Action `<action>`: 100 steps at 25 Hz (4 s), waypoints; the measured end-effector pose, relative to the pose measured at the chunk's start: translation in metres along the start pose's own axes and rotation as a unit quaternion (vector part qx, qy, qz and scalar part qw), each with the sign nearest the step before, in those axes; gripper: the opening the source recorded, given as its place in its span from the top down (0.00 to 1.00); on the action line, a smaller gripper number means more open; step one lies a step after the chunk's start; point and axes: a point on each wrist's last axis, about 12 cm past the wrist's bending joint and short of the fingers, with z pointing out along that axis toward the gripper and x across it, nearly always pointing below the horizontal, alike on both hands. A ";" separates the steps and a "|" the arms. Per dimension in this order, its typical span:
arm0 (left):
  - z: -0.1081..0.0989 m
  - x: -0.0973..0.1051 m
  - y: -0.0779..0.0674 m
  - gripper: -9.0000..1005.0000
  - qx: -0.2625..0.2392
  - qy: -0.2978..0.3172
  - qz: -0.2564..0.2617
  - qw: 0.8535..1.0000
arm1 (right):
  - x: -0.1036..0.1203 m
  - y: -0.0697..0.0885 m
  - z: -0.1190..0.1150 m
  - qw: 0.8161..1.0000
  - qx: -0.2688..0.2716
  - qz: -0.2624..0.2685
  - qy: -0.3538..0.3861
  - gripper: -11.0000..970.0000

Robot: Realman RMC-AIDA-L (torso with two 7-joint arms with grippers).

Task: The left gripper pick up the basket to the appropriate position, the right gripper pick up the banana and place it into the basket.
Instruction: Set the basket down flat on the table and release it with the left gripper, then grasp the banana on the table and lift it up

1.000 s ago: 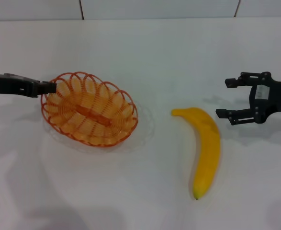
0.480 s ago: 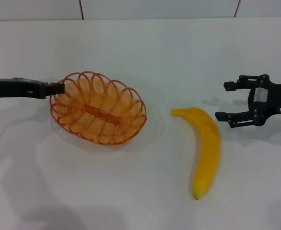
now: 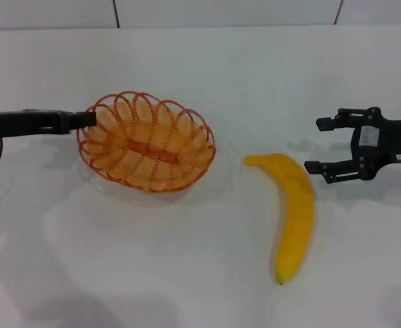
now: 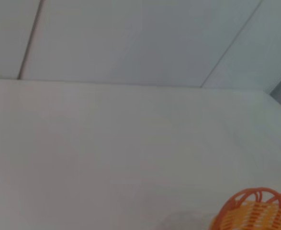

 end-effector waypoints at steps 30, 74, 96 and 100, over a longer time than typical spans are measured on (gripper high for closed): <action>0.011 0.028 0.006 0.93 0.007 -0.030 -0.073 0.997 | -0.002 -0.003 0.003 1.000 0.009 0.001 0.002 0.09; 0.006 0.040 0.009 0.73 0.004 -0.023 -0.093 0.995 | -0.002 -0.003 0.002 1.000 0.008 0.005 0.005 0.09; -0.017 0.033 0.016 0.11 -0.023 -0.042 -0.043 0.998 | -0.002 -0.002 0.004 1.000 0.006 0.005 0.004 0.09; -0.020 0.025 0.015 0.11 -0.030 -0.047 0.005 0.998 | -0.002 -0.003 0.004 1.000 0.008 0.006 0.003 0.09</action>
